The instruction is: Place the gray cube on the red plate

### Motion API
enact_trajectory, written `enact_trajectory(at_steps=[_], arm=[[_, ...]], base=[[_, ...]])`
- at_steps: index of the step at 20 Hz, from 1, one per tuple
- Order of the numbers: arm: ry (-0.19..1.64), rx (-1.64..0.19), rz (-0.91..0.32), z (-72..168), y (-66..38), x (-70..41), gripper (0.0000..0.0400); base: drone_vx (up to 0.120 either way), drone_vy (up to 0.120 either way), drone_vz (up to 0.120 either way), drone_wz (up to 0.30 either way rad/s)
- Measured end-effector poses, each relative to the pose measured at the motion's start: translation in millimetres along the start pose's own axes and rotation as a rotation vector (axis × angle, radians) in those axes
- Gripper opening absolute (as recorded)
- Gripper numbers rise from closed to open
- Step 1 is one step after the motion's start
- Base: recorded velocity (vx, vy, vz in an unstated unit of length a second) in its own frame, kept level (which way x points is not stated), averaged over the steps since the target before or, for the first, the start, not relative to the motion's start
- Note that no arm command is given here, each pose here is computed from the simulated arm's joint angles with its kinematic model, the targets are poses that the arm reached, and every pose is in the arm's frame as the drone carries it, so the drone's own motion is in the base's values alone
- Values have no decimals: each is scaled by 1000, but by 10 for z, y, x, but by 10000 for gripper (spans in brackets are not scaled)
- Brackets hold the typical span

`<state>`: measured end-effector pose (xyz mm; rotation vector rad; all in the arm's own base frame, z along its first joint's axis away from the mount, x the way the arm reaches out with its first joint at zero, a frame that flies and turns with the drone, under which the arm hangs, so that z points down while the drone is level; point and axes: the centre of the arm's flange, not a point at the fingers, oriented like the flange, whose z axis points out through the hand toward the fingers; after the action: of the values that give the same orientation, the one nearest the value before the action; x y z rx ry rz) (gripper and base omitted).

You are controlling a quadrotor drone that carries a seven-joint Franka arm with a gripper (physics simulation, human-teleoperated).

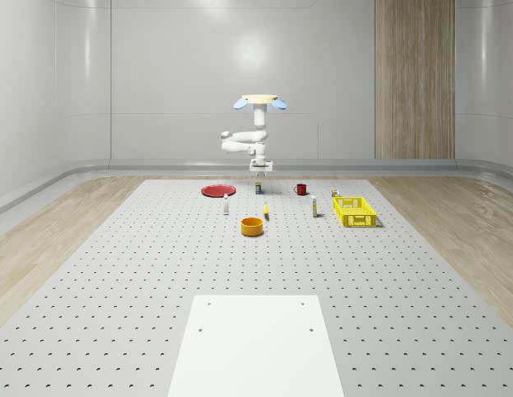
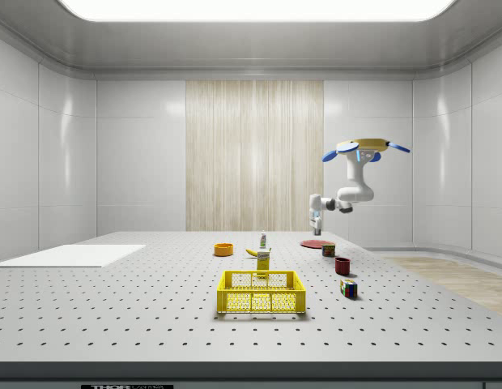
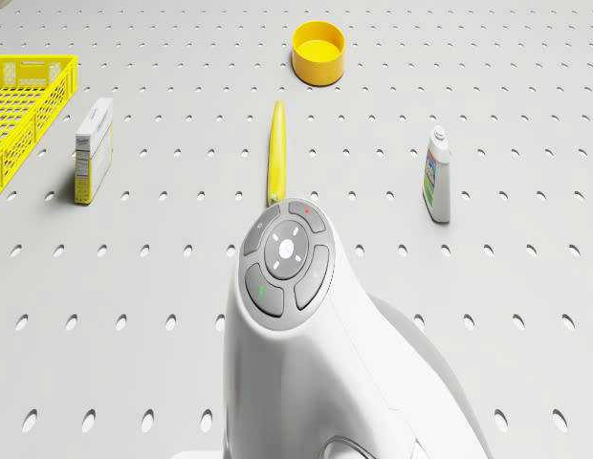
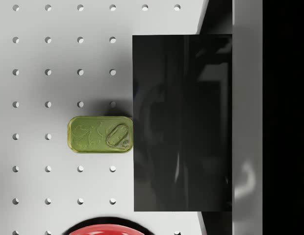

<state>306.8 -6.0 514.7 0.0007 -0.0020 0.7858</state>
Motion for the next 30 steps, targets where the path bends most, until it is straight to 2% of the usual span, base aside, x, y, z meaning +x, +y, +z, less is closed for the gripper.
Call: enact_trajectory(at_steps=[15,20,30], arm=[[0,0,0,0,0,0,251],[0,0,0,0,0,0,251],[0,0,0,0,0,0,251]], base=[[-117,-120,0,0],[0,-120,0,0],[-8,-120,-88,0]])
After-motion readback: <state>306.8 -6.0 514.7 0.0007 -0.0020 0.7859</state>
